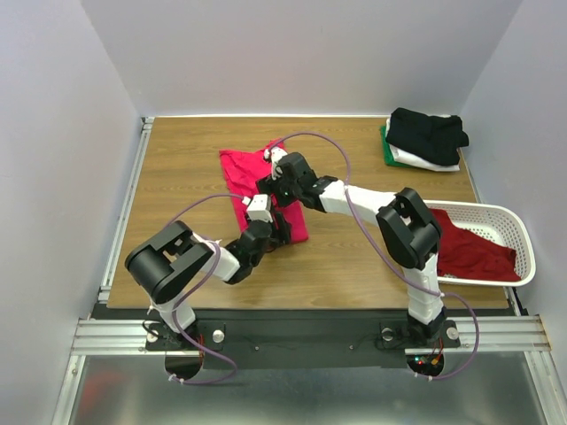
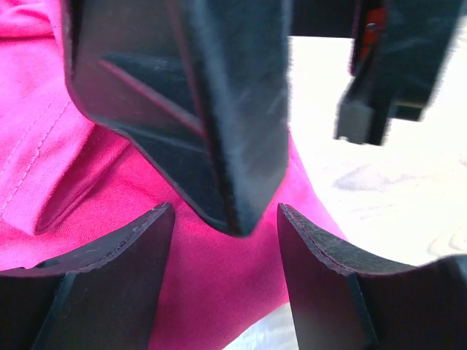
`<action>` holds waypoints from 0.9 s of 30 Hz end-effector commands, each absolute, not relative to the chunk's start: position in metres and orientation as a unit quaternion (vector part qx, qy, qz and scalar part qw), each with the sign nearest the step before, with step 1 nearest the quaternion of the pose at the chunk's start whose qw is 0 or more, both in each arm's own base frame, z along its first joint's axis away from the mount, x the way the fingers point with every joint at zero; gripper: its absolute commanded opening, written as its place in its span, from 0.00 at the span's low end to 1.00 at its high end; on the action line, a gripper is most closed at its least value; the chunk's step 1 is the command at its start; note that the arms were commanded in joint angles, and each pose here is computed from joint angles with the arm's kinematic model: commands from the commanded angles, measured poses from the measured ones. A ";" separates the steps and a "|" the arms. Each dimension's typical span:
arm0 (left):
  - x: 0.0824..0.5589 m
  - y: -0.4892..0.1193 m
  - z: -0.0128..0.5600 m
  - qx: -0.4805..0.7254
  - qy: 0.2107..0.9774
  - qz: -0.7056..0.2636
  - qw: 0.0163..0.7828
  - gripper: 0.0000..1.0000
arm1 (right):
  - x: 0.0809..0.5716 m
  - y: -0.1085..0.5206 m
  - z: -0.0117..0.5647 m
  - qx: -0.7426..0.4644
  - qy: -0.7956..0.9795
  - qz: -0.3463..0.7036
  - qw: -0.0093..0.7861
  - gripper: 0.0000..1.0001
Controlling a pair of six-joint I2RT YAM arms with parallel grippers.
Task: Fold and stack the t-shirts
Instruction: Fold the tshirt
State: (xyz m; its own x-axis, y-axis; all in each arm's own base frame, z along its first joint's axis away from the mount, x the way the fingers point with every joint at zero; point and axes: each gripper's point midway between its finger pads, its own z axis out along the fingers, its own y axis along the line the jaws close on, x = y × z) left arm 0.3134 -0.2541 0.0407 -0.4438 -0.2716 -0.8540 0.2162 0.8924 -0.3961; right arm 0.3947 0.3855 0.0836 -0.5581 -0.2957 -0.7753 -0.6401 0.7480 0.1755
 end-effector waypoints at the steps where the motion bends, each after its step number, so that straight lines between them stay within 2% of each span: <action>1: 0.293 -0.233 0.014 -0.012 0.848 -0.190 0.495 0.70 | 0.397 0.397 0.089 -0.284 0.843 0.232 0.393 0.86; 11: 0.285 -0.222 0.012 -0.003 0.851 -0.177 0.495 0.70 | 0.400 0.419 0.063 -0.294 0.849 0.256 0.356 0.86; 18: 0.277 -0.216 0.007 0.004 0.855 -0.171 0.490 0.70 | 0.446 0.441 0.094 -0.246 0.840 0.250 0.413 0.86; 27: 0.269 -0.212 0.010 0.003 0.853 -0.176 0.491 0.70 | 0.494 0.432 0.126 -0.188 0.830 0.181 0.493 0.87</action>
State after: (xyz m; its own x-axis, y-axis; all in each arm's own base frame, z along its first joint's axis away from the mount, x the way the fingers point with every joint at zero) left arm 0.2891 -0.2301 0.0387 -0.4460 -0.2533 -0.8584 0.2033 0.9054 -0.3728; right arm 0.4707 0.4336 0.1001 -0.5123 -0.1869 -0.8383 -0.5562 0.8159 0.1580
